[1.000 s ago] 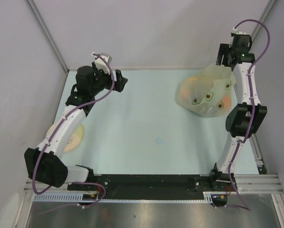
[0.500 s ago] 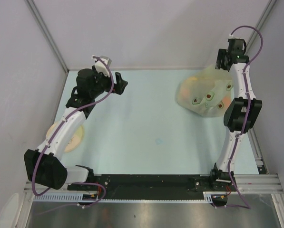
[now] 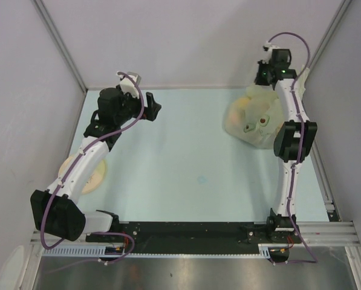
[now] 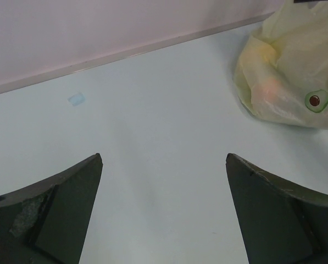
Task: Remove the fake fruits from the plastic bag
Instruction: Move the plastic bag to the center of the board.
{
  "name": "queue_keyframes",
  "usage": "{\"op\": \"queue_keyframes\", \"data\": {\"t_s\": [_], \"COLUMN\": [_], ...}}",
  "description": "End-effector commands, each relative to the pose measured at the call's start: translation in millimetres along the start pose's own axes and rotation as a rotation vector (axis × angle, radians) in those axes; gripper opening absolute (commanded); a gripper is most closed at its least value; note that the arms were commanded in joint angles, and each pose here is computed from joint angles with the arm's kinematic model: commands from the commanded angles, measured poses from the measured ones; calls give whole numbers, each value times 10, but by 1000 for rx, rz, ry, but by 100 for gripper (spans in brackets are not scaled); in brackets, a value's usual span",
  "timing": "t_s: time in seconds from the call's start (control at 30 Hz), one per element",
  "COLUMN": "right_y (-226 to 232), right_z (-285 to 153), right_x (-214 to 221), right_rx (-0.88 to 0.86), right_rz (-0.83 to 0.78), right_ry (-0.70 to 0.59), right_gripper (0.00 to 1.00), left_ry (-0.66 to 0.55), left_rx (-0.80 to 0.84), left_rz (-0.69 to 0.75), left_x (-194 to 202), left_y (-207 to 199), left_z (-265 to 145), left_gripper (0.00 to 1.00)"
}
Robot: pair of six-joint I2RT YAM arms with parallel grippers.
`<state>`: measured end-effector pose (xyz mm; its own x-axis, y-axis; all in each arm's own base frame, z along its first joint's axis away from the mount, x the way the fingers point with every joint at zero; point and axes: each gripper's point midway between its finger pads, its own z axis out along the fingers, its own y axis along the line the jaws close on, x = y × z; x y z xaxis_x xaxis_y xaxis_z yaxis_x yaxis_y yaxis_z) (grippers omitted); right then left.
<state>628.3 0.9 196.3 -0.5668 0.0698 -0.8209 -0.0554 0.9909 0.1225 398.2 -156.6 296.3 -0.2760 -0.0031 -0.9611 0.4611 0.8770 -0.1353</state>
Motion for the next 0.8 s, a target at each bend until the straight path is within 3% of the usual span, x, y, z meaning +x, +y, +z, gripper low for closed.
{"op": "queue_keyframes", "data": {"t_s": [0.0,0.17,0.27,0.4,0.43,0.5,0.53,0.6,0.63,0.77], "right_y": [1627,2955,3404,4042,4133,4201,4207,4147,4066,3822], "right_z": [-522,-795,-837,-1014,-1055,-1107,-1132,-1261,-1274,-1599], "right_x": [-290,-257,-276,-112,-53,29,87,23,49,-142], "right_rx": [-367,-589,-653,-755,-786,-815,-838,-858,-859,-854], "right_rz": [-69,-122,-125,-159,-170,-168,-162,-150,-149,-203], "right_ry": [-68,-106,-147,-162,-151,-121,-90,-81,-58,-98], "right_gripper": [0,0,0,0,5,29,54,77,99,100], "left_ry": [-44,69,147,204,216,274,301,377,410,596], "left_rx": [-71,-302,-416,-471,-492,-481,-480,-470,-476,-475], "left_rz": [17,-114,-183,-157,-157,-148,-148,-129,-125,-66], "left_x": [-181,150,462,729,784,990,1078,1342,1448,1980], "left_y": [116,735,1100,1273,1350,1336,1334,1330,1342,1386], "left_z": [-144,-336,-548,-709,-762,-777,-786,-818,-838,-971], "left_gripper": [100,100,98,98,98,97,97,96,95,94]}}
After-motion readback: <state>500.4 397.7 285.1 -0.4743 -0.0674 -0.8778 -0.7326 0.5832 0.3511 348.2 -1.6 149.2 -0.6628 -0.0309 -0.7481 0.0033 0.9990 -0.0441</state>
